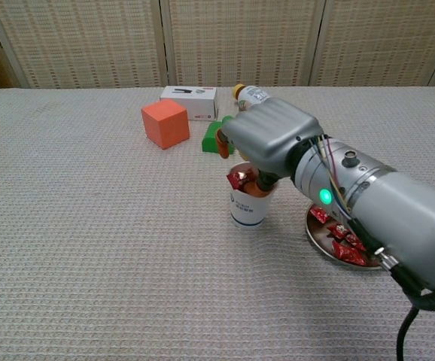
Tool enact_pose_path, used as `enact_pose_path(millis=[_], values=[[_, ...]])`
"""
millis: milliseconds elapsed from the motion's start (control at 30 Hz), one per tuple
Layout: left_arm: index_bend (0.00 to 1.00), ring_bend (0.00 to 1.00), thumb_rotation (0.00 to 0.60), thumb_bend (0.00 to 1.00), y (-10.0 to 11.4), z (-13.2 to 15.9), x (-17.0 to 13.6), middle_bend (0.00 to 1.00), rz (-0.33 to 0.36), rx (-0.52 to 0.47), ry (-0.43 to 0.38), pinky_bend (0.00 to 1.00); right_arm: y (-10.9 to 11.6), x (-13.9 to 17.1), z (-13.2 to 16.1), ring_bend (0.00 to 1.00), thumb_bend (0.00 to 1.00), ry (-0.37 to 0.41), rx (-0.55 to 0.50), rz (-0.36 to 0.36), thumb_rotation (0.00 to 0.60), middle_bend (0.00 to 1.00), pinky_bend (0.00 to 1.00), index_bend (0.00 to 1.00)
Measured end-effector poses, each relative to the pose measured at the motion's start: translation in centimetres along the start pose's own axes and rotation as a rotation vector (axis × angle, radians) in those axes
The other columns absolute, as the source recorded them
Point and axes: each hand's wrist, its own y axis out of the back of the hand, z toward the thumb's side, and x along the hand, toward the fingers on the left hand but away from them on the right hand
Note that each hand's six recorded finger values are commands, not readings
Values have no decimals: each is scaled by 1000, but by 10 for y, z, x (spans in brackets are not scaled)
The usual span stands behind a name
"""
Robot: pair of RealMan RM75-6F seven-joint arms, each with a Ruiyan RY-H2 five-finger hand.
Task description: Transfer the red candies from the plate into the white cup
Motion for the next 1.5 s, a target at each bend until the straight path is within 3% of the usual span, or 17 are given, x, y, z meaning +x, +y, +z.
enact_pose_path(millis=[233,467,733,1033,1300,1500], values=[[14,210,600,528,1,-1,0,152,2,-2,2,275,5,9,-14,758,223,-10,17,-2,600,824,1000,134],[14,210,600,528,0,0,0,152,1,1,1,275,7,28,-48,730,224,-51,2,-6,600,808,986,115],[14,210,600,529,-5,2,2,152,-12,16,-1,275,-37,68,-88,714,224,-61,5,92,600,791,979,259],[14,210,600,528,-7,4,2,152,-17,24,2,275,-90,103,-107,714,224,-31,23,196,600,791,979,319],[14,210,600,531,-9,4,3,152,-23,28,3,275,-105,104,-120,714,224,-58,20,224,600,791,979,283],[14,210,600,529,-10,4,3,153,-26,31,5,275,-115,98,-119,714,224,-60,16,247,600,791,979,310]])
